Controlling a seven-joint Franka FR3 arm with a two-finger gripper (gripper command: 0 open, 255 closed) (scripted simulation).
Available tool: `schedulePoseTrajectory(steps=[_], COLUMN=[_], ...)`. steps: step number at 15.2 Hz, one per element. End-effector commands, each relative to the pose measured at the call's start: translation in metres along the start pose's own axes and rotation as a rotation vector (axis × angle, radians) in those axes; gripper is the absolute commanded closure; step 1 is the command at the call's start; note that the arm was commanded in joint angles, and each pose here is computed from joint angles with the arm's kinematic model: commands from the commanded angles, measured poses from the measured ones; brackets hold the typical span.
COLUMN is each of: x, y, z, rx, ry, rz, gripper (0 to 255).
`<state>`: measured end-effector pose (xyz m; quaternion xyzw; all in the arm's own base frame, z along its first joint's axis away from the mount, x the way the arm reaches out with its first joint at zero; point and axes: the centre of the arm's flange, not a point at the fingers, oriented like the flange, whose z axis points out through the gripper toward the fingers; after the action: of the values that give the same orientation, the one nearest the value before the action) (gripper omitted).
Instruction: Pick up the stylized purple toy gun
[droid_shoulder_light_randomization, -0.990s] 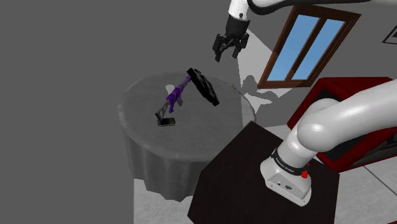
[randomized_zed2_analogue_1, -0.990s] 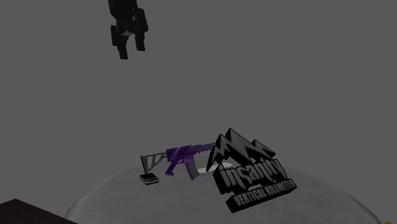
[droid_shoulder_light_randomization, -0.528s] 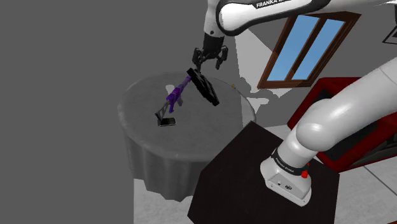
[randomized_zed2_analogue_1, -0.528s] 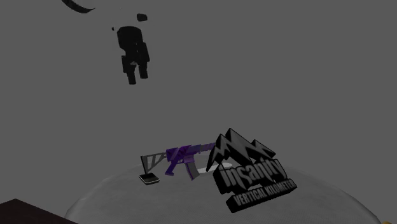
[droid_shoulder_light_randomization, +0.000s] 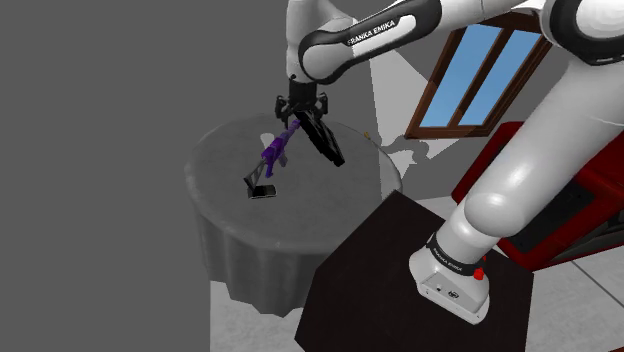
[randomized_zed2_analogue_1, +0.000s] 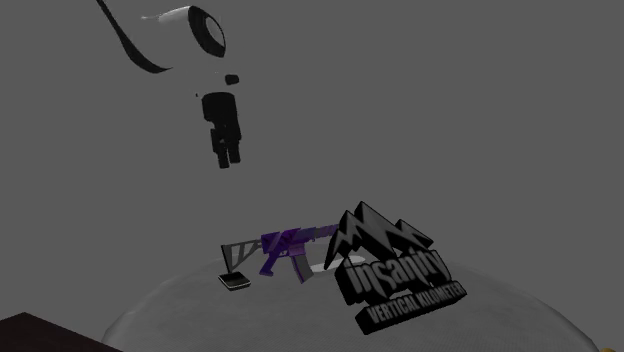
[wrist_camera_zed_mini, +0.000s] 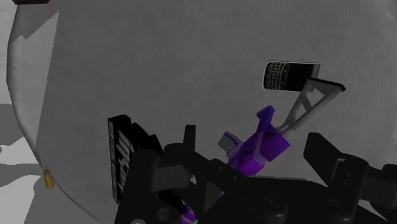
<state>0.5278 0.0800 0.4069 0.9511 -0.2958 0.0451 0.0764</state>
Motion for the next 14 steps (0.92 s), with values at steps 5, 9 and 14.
schedulePoseTrajectory(steps=[5,9,14], x=[0.033,0.058,0.091], y=[-0.046,-0.074,-0.105], z=[0.061,0.103,0.156], rx=[-0.039,-0.064,-0.097], ry=[-0.019,-0.032,-0.047], rz=[0.124,0.205,0.306], gripper=[0,0,0])
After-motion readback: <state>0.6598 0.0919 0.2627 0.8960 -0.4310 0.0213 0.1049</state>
